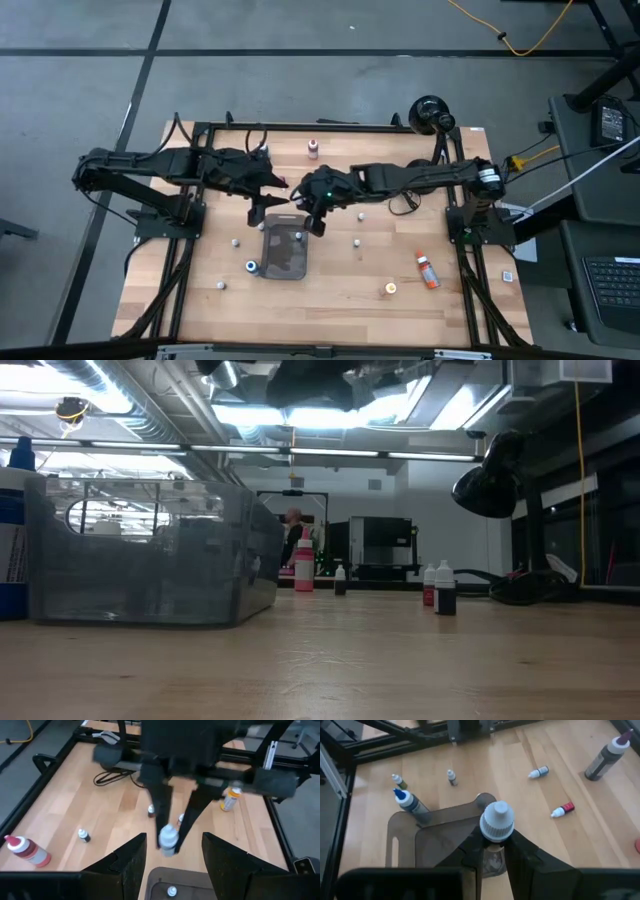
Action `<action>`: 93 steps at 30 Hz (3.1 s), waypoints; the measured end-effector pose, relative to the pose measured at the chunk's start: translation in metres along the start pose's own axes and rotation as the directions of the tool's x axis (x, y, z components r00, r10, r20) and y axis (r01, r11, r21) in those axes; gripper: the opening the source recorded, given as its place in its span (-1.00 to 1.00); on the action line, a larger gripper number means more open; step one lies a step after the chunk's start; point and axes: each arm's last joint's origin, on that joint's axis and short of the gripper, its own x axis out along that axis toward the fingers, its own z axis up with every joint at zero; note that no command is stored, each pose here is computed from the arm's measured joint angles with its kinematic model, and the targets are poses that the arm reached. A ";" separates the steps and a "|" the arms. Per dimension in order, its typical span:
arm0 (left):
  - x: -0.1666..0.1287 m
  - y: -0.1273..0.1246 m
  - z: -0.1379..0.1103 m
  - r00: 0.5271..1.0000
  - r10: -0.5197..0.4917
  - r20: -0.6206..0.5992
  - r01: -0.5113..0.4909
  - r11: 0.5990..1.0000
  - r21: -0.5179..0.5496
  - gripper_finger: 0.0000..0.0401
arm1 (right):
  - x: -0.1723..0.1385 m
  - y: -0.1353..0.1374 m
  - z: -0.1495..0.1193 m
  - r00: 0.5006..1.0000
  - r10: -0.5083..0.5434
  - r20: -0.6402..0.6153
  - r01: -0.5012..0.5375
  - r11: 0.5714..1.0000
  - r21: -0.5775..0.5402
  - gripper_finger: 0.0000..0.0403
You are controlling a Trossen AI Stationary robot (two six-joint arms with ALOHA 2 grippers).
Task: Pick & Place food coloring
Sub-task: Put the bottom red food coloring bottle into the bin
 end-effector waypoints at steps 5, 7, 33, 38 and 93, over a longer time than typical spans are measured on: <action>0.006 -0.002 -0.002 1.000 -0.005 -0.031 0.005 1.000 0.016 -0.07 | 0.009 -0.003 0.003 1.000 0.006 -0.005 -0.006 1.000 0.005 -0.68; 0.011 -0.003 -0.003 0.999 -0.008 -0.046 0.009 1.000 0.028 -0.07 | 0.012 -0.003 0.003 1.000 0.015 -0.011 -0.015 1.000 0.005 -0.68; 0.046 0.002 -0.011 0.986 0.015 -0.163 -0.006 0.998 0.055 -0.08 | 0.014 -0.005 0.003 1.000 0.019 -0.018 -0.019 1.000 -0.020 -0.67; 0.046 0.002 -0.011 0.987 0.014 -0.162 -0.005 0.998 0.055 -0.26 | 0.014 -0.005 0.003 1.000 0.018 -0.017 -0.018 1.000 -0.021 -0.67; 0.065 -0.056 -0.037 0.965 0.098 -0.245 -0.090 0.995 0.040 -0.76 | -0.049 -0.013 -0.007 0.983 -0.077 -0.169 0.075 0.997 -0.014 0.41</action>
